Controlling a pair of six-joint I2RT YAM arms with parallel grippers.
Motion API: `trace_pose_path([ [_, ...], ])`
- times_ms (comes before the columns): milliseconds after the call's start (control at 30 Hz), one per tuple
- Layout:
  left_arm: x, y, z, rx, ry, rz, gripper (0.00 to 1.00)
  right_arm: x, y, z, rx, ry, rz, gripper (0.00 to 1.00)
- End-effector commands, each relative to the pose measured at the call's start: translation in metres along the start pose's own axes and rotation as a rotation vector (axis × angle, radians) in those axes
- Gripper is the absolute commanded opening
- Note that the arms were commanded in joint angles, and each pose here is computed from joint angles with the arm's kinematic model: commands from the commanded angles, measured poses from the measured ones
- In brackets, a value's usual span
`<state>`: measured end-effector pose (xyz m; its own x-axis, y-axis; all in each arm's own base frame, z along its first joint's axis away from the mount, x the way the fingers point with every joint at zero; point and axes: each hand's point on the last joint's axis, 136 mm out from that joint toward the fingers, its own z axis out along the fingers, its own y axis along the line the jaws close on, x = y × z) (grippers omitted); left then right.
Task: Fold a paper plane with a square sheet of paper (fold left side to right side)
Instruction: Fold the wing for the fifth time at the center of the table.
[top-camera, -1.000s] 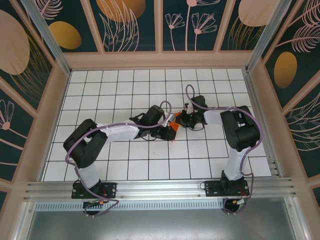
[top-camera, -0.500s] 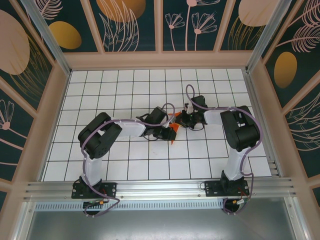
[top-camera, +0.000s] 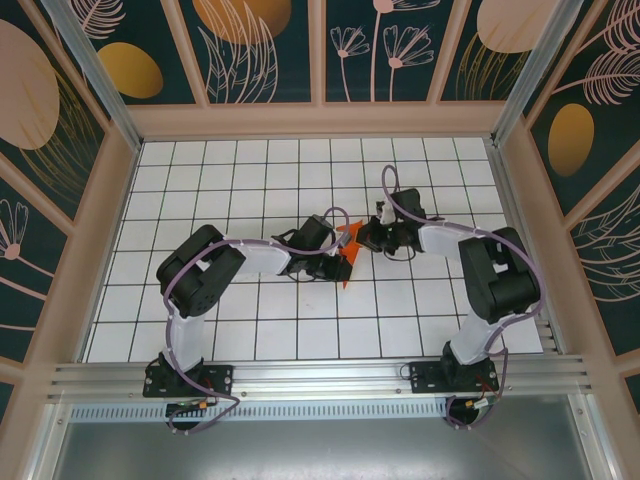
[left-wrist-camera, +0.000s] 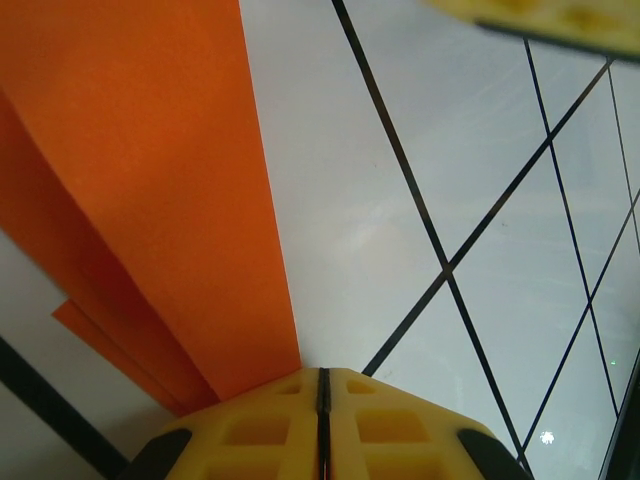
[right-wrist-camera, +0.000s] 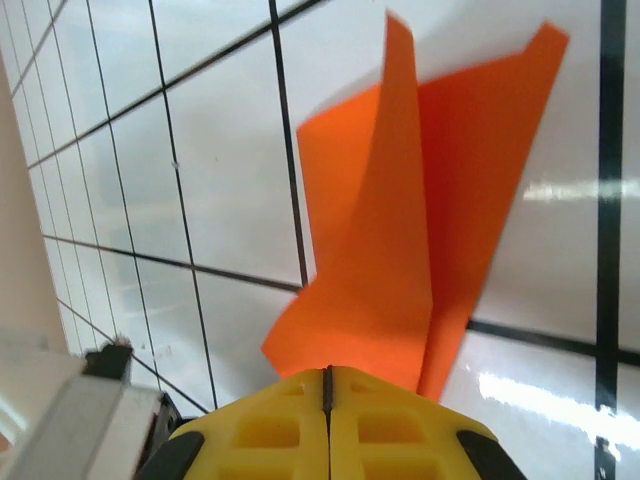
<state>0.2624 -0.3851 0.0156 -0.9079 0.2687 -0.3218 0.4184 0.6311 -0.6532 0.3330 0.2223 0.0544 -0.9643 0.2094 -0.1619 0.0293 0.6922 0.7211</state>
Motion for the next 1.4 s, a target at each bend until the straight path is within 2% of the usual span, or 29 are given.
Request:
trace_pose_path([
  [0, 0.032, 0.037, 0.011, -0.113, 0.077, -0.061, 0.1, 0.022, -0.003, 0.003, 0.003, 0.05, 0.02, 0.07],
  [300, 0.035, 0.042, 0.01, -0.146, 0.082, -0.061, 0.09, 0.032, 0.001, 0.027, -0.001, 0.095, 0.004, 0.07],
  [567, 0.039, 0.047, 0.008, -0.173, 0.092, -0.063, 0.07, 0.024, -0.025, 0.037, 0.137, 0.074, -0.028, 0.07],
  [933, 0.043, 0.049, 0.01, -0.171, 0.099, -0.073, 0.06, -0.001, -0.048, 0.032, 0.221, 0.021, -0.056, 0.07],
  [1367, 0.043, 0.05, 0.011, -0.172, 0.1, -0.076, 0.06, -0.036, -0.048, 0.028, 0.215, -0.035, -0.077, 0.07],
])
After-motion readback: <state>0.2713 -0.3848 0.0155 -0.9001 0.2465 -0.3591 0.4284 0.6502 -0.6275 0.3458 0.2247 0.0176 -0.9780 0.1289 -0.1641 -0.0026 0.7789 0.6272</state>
